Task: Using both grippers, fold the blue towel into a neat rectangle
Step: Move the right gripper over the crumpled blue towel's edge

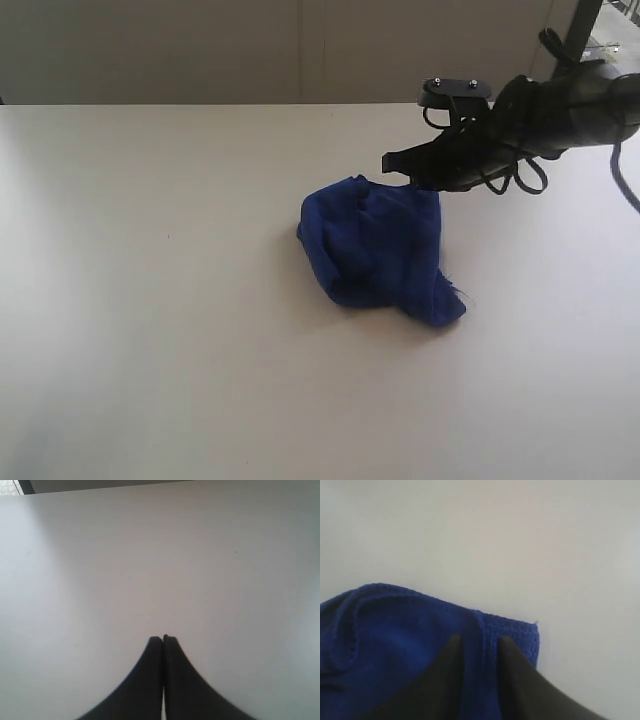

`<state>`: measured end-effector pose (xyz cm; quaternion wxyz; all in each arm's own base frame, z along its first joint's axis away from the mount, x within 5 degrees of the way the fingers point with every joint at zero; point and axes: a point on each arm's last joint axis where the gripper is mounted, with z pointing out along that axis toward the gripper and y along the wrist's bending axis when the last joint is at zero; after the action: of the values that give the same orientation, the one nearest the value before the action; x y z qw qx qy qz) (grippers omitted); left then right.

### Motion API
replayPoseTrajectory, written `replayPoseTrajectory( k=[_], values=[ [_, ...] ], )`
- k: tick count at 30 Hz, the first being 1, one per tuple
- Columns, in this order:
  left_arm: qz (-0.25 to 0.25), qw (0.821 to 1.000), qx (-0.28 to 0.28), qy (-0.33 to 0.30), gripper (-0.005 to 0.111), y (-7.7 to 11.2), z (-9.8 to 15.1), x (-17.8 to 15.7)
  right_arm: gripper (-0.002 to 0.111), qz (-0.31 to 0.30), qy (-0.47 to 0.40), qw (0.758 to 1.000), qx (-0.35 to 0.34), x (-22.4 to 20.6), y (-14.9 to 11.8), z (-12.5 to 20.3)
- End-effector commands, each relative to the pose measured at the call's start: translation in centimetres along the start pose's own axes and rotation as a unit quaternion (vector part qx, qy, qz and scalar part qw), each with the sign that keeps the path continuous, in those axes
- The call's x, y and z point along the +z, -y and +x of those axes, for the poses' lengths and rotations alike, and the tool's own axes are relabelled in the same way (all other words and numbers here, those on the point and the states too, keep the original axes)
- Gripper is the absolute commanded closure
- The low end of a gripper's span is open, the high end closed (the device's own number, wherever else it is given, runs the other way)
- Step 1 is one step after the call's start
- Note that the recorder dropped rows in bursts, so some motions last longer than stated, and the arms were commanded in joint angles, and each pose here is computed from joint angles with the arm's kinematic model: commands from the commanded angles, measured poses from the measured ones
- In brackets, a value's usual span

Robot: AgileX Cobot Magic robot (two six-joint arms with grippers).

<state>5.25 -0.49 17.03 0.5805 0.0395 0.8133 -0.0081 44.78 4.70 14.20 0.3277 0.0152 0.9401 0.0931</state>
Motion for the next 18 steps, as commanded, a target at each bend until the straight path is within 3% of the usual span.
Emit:
replayPoseTrajectory(
  k=[1, 13, 18],
  values=[
    [-0.001, 1.000, -0.006, 0.001, 0.107, 0.0, 0.1, 0.0, 0.084, 0.001, 0.004, 1.000, 0.012, 0.9, 0.0, 0.3],
    [-0.001, 1.000, -0.006, 0.001, 0.107, 0.0, 0.1, 0.0, 0.085, -0.003, -0.007, 0.999, 0.046, 2.2, 0.0, 1.2],
    [-0.001, 1.000, -0.006, 0.001, 0.107, 0.0, 0.1, 0.0, 0.102, -0.004, 0.014, 0.999, 0.044, 1.1, -0.2, 0.2]
  ],
)
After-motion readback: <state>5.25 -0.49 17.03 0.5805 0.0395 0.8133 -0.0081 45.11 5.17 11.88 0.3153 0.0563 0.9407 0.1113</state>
